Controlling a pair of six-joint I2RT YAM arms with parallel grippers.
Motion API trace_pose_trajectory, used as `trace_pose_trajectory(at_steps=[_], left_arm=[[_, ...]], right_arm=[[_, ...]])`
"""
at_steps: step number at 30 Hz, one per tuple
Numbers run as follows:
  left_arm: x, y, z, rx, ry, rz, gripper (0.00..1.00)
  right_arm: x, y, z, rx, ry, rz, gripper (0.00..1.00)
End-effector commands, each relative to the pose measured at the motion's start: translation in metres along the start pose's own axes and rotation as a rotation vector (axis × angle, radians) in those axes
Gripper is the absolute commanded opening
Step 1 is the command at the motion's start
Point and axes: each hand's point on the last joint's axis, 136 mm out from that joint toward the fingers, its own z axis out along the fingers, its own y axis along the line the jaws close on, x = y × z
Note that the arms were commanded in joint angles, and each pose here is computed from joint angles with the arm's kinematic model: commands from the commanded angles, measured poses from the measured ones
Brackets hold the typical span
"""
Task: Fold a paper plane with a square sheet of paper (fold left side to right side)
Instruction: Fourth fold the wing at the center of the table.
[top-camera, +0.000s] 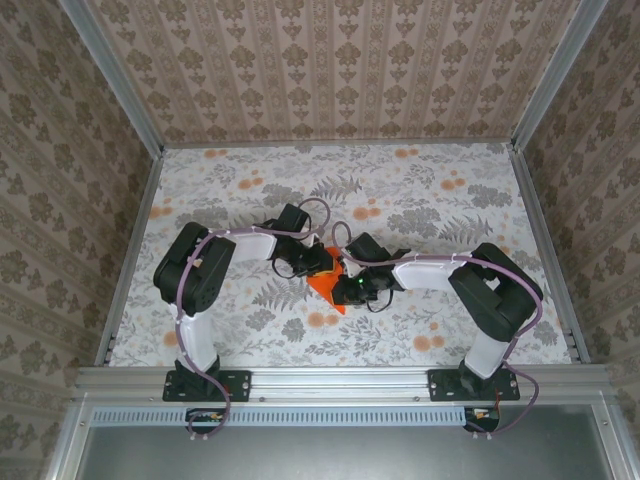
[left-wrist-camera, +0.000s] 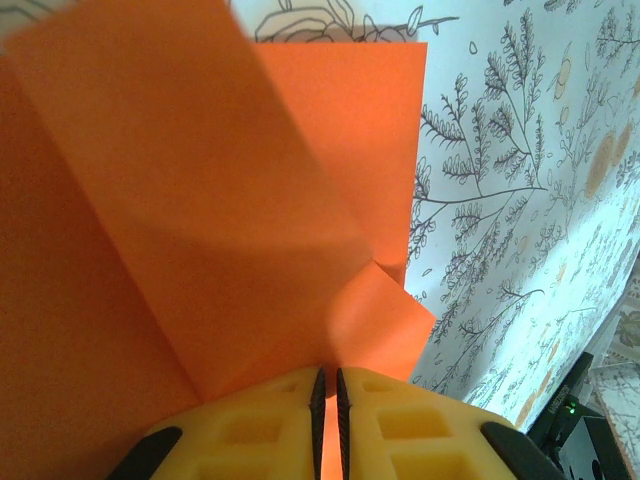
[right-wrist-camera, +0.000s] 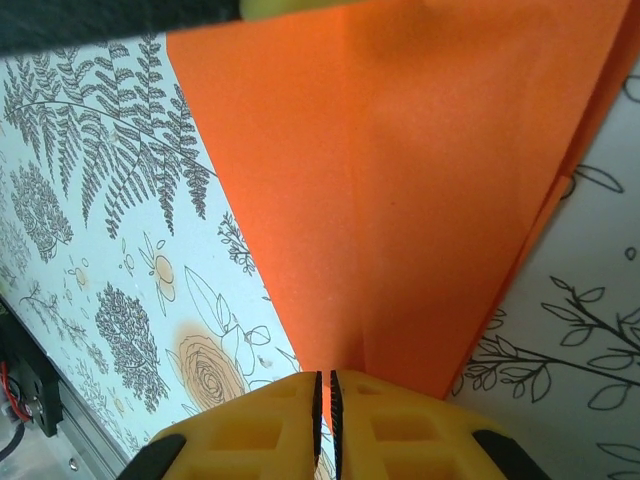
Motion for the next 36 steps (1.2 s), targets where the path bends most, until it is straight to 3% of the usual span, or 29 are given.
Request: trace_pose_trajectory(at_steps=[1,29,36], left_arm=[[0.020,0.030,0.004,-0.108,0.043,-0.042,0.16],[0.020,0.037,0.004,-0.125,0.044,-0.052,0.16],[0.019,0.038,0.003,-0.130,0.041,-0.053,0.16]], right_arm=[[0.018,-0.014,0.006,0.054,0.059,0.016,0.14],[0.050,-0.025,0.004,0.079,0.115,0.069,0.13],[0.056,-0.027,0.002,0.086,0.116,0.077,0.09]])
